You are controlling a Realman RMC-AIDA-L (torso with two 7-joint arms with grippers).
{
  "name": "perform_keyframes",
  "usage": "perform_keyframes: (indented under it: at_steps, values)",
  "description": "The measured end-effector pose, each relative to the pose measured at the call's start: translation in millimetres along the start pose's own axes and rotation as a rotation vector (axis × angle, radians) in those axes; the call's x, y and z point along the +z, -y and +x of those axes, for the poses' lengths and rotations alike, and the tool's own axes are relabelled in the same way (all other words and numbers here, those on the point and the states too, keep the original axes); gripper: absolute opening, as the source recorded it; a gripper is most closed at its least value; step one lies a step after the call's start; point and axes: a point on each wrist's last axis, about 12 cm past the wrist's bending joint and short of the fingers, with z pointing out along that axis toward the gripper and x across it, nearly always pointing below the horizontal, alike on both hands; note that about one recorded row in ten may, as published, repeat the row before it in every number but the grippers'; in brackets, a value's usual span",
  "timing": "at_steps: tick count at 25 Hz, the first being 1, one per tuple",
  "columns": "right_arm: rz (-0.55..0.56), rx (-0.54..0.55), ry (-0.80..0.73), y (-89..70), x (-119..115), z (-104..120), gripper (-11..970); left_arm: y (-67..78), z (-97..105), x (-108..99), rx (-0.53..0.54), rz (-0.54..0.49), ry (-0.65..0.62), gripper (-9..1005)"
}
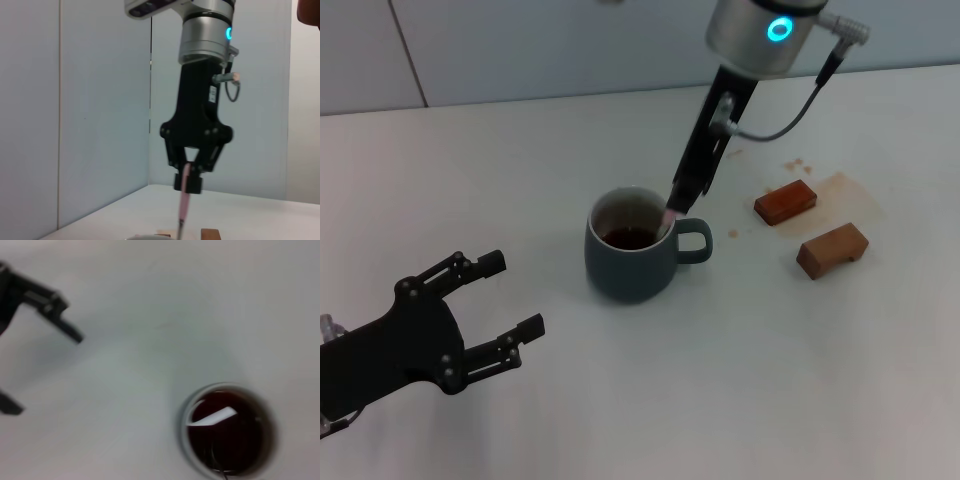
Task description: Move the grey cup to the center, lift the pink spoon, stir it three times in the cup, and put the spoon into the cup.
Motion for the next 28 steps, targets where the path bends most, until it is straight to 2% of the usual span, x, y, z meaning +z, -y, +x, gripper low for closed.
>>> perform_keyframes:
  at_steps: [3, 9, 16, 18, 21, 22, 23, 24, 25, 28]
  values:
    - [0.001, -0.021, 0.021, -4.8, 4, -6, 142, 0.1, 0, 1, 0.001, 0.001, 0.001, 834]
    - [0.036, 0.040, 0.054, 1.9, 5, -7, 155, -0.5, -1, 1, 0.001, 0.000, 0.003, 834]
    - [0.058, 0.059, 0.085, 5.1, 12, -4, 169, -0.4, -1, 1, -0.002, 0.001, 0.004, 834]
    - [0.064, 0.059, 0.099, 5.7, 12, -3, 252, -0.3, -1, 1, -0.003, 0.002, 0.005, 834]
    - [0.079, 0.037, 0.254, 7.4, 4, 7, 376, -0.2, -1, 1, -0.005, 0.003, 0.006, 834]
    - [0.079, 0.037, 0.254, 7.4, 4, 7, 410, -0.1, -1, 1, -0.006, 0.003, 0.007, 834]
    - [0.075, 0.029, 0.320, 7.5, 0, 12, 444, 0.0, -1, 1, -0.006, 0.003, 0.006, 834]
    - [0.065, 0.025, 0.478, 8.5, -6, 26, 478, 0.1, -1, 0, -0.008, 0.001, 0.004, 834]
    - [0.065, 0.025, 0.478, 8.5, -6, 26, 511, 0.1, -1, 0, -0.008, 0.001, 0.004, 834]
    - [0.060, 0.045, 0.715, 11.8, -10, 59, 613, -0.3, -1, -1, -0.011, -0.001, 0.003, 834]
